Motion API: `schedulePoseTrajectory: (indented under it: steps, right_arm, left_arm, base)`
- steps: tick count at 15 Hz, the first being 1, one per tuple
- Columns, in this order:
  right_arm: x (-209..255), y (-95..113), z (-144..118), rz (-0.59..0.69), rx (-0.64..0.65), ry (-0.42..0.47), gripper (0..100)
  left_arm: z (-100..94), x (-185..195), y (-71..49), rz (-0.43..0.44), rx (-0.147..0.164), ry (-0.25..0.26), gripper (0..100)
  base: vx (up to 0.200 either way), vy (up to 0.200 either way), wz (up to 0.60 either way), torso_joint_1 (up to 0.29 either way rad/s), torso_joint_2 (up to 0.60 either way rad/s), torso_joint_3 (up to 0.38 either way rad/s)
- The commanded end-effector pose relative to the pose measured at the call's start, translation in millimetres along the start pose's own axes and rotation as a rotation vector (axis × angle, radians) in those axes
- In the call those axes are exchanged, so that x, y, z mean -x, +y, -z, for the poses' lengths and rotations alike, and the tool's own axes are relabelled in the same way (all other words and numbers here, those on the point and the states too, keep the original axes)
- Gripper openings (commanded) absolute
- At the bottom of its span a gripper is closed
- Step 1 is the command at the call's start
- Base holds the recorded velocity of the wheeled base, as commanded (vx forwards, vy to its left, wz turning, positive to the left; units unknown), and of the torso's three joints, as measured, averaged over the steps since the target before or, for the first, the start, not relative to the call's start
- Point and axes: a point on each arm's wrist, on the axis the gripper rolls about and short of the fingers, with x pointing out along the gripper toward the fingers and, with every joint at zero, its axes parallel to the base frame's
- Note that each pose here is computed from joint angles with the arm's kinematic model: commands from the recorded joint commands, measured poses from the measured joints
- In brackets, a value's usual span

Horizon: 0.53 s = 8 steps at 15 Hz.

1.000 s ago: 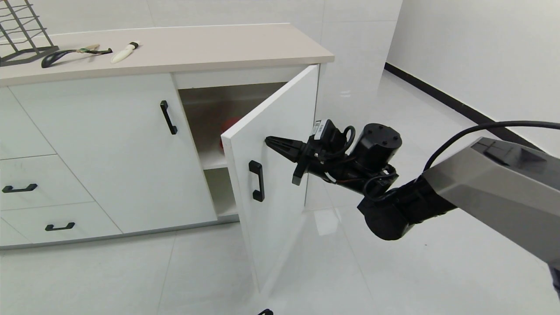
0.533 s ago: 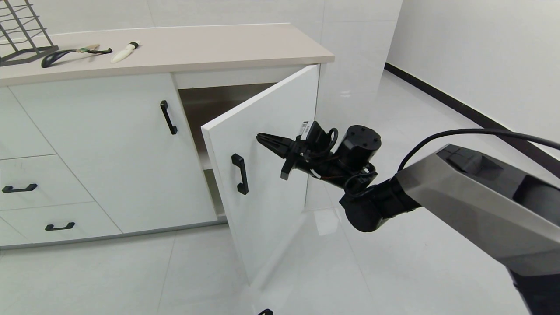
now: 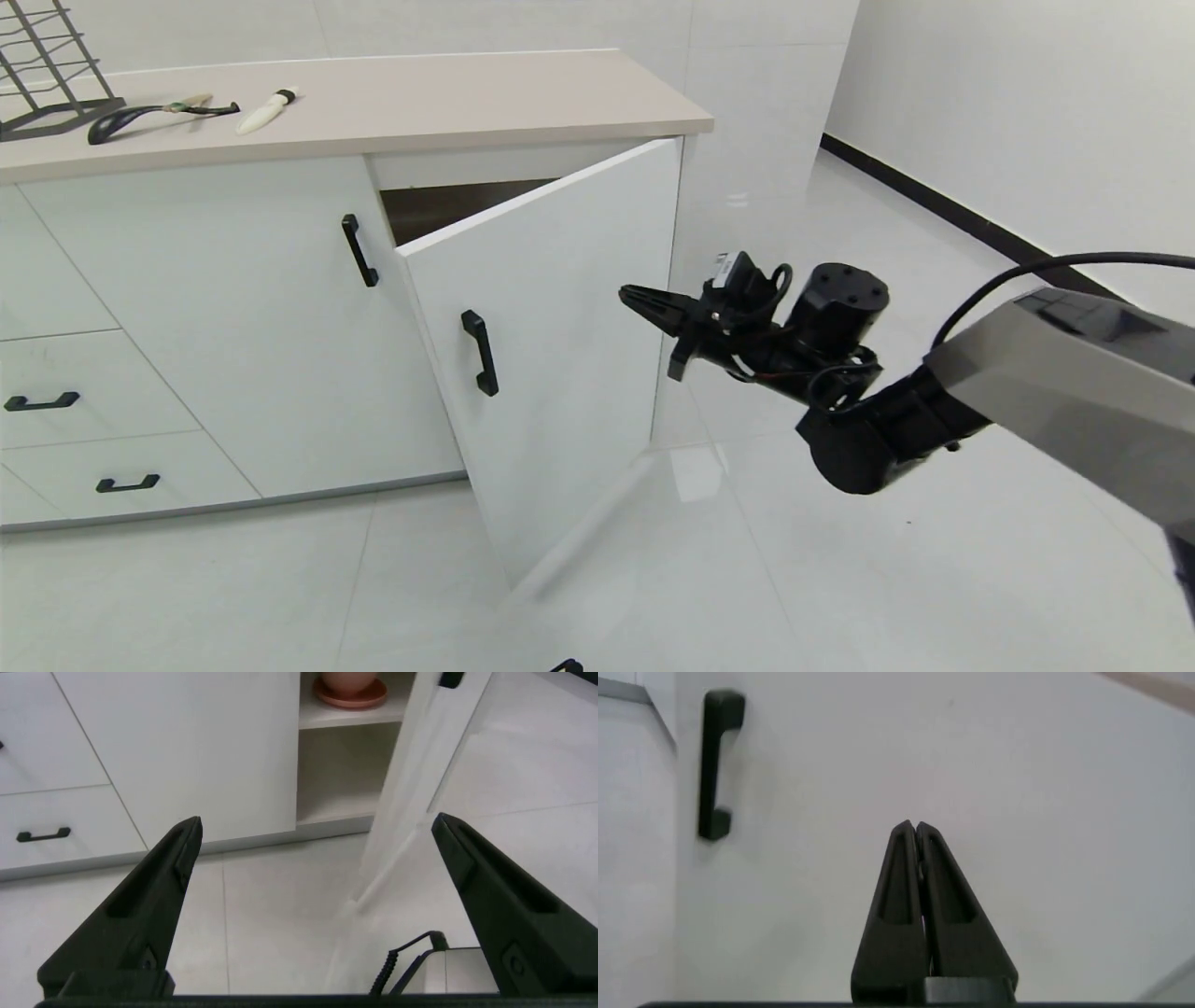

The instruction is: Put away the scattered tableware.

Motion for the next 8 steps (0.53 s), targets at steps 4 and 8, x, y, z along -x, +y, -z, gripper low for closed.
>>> schedulePoseTrajectory:
  steps: [4,8]
  right_arm:
    - [137,38,-111,0.046,-0.018,0.076,0]
    - [244,96,-157,0.146,0.028,0.079,0]
  left_arm:
    - [0.0,0,0.0,-0.001,0.0,0.0,100]
    - [0.0,0,0.0,-0.002,0.0,0.0,100]
  base:
    - [0.0,0.0,0.0,0.0,0.0,0.0]
    - [0.0,0.0,0.0,0.0,0.0,0.0]
